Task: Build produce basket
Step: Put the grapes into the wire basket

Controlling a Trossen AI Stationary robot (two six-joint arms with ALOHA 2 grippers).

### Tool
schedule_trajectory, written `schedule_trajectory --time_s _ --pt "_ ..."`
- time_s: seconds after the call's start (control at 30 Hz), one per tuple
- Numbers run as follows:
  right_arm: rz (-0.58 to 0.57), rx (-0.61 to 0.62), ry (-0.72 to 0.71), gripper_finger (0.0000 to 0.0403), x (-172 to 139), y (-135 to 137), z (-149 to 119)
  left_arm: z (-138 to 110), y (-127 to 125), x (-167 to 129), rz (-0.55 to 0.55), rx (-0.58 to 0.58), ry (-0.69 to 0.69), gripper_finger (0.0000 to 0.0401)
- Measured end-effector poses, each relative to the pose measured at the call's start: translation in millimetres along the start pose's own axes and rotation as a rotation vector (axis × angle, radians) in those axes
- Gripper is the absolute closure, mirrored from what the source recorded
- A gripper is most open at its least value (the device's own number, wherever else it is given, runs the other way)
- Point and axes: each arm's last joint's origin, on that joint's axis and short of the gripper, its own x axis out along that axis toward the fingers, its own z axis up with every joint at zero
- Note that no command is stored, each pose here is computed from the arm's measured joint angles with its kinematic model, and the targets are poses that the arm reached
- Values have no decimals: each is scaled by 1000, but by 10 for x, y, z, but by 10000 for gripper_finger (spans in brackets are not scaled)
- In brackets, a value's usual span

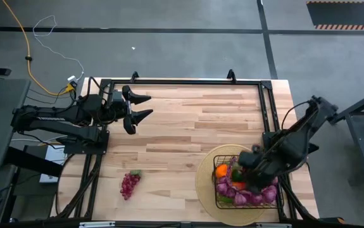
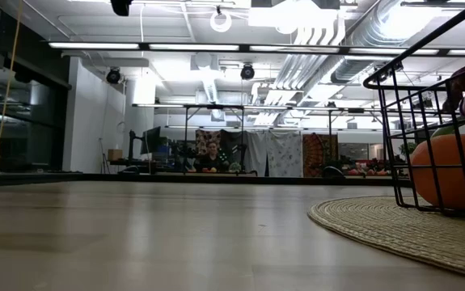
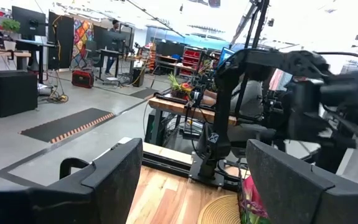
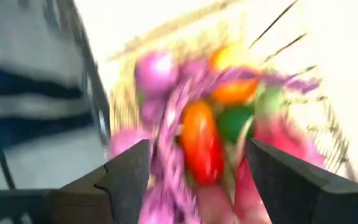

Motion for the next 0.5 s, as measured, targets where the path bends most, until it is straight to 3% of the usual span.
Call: schedule_trajectory --time_s 0.2,0.37,0.5 --pt "33 189 -341 148 -152 -292 -55 1 0 0 0 -23 0 126" --pt "99 289 -583 148 102 -571 -140 -1 -14 0 -51 -90 10 126" --pt "153 298 -790 148 344 -808 -112 -3 -26 -1 -89 -122 19 126"
